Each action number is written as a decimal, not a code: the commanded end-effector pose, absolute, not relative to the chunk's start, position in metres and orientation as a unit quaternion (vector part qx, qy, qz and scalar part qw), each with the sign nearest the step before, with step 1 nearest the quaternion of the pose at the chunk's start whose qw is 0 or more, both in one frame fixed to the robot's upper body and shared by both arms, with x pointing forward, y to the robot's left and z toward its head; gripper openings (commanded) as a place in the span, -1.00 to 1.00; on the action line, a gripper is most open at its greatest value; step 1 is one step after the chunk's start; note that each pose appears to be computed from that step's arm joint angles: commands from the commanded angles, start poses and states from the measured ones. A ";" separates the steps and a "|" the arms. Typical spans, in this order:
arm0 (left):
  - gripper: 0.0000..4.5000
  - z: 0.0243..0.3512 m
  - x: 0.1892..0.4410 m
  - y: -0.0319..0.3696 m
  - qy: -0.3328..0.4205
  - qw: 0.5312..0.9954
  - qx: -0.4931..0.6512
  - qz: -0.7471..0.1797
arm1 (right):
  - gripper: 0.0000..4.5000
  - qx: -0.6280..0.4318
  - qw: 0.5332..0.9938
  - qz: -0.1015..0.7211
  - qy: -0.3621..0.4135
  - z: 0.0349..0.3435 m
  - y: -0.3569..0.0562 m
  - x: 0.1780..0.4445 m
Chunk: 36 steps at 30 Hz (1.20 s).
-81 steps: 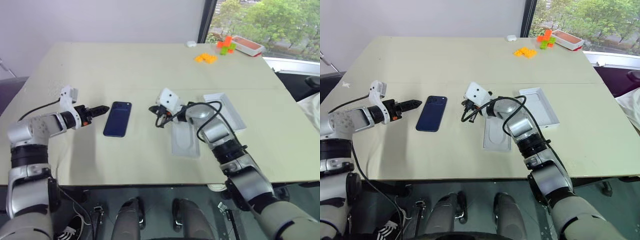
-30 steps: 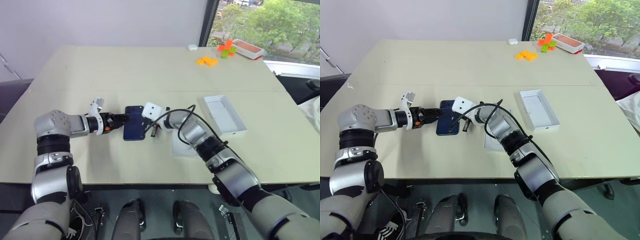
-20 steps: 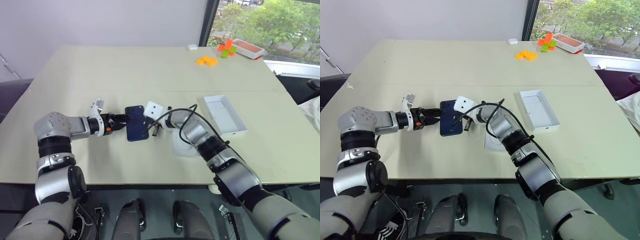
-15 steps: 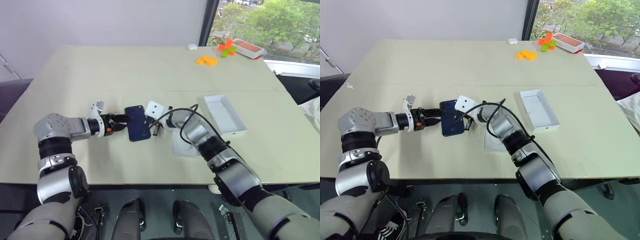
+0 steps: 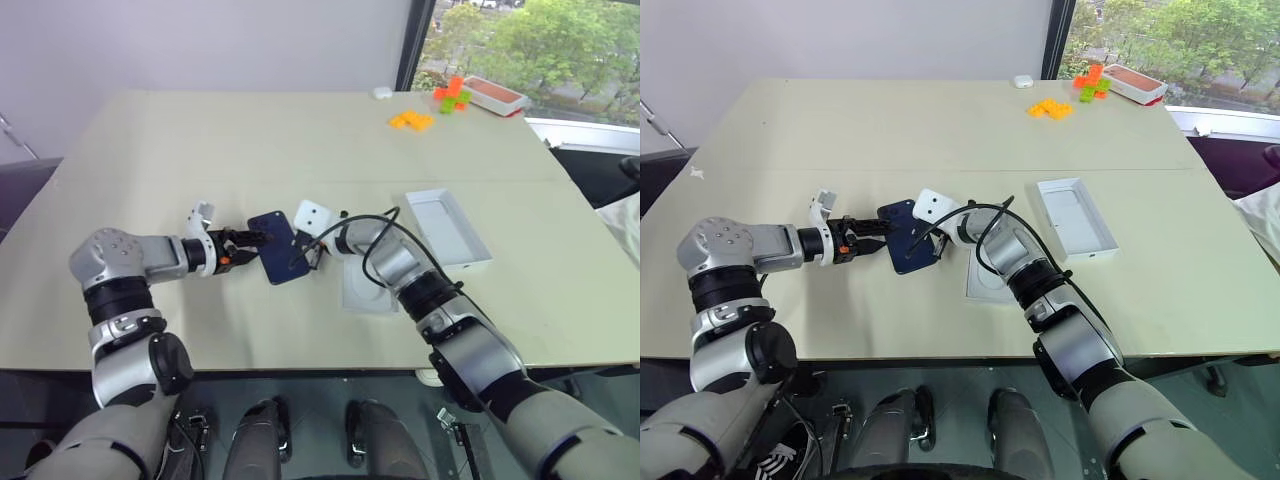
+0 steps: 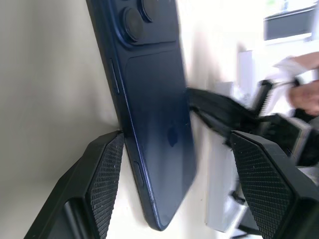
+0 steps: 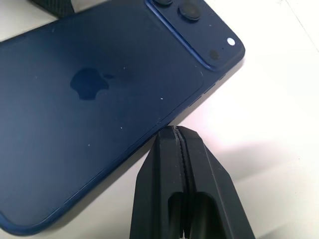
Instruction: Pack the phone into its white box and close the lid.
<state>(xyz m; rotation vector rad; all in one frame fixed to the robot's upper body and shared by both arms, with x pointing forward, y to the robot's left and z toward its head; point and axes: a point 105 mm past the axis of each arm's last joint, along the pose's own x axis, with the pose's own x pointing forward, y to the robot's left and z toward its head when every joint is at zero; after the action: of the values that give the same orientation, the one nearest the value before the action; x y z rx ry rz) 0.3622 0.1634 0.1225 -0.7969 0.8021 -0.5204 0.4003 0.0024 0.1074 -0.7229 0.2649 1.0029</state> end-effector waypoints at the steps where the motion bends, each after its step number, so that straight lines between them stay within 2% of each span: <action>1: 0.57 0.132 0.367 0.159 0.360 0.822 -0.371 -0.237 | -0.99 -0.325 0.791 0.503 0.128 0.106 0.014 0.388; 11: 0.57 0.130 0.368 0.158 0.355 0.842 -0.362 -0.185 | -0.99 -0.319 0.788 0.508 0.140 0.105 0.014 0.385; 17: 0.57 0.124 0.365 0.155 0.366 0.834 -0.369 -0.186 | -0.99 -0.322 0.790 0.504 0.137 0.105 0.014 0.385; 27: 0.57 0.136 0.364 0.146 0.363 0.829 -0.368 -0.214 | -0.99 -0.328 0.791 0.499 0.132 0.106 0.012 0.388; 30: 0.57 0.154 0.367 0.140 0.343 0.830 -0.374 -0.233 | -0.99 -0.329 0.791 0.499 0.133 0.106 0.011 0.388; 33: 0.57 0.141 0.366 0.145 0.360 0.828 -0.375 -0.208 | -0.99 -0.332 0.790 0.498 0.131 0.106 0.011 0.389; 36: 0.57 0.151 0.362 0.135 0.344 0.826 -0.375 -0.243 | -0.99 -0.332 0.791 0.498 0.130 0.107 0.011 0.389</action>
<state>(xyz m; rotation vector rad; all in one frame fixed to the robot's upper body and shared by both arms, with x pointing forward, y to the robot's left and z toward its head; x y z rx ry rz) 0.3637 0.1568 0.1300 -0.7882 0.7833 -0.3744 0.3927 0.0034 0.1079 -0.7073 0.2873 1.0443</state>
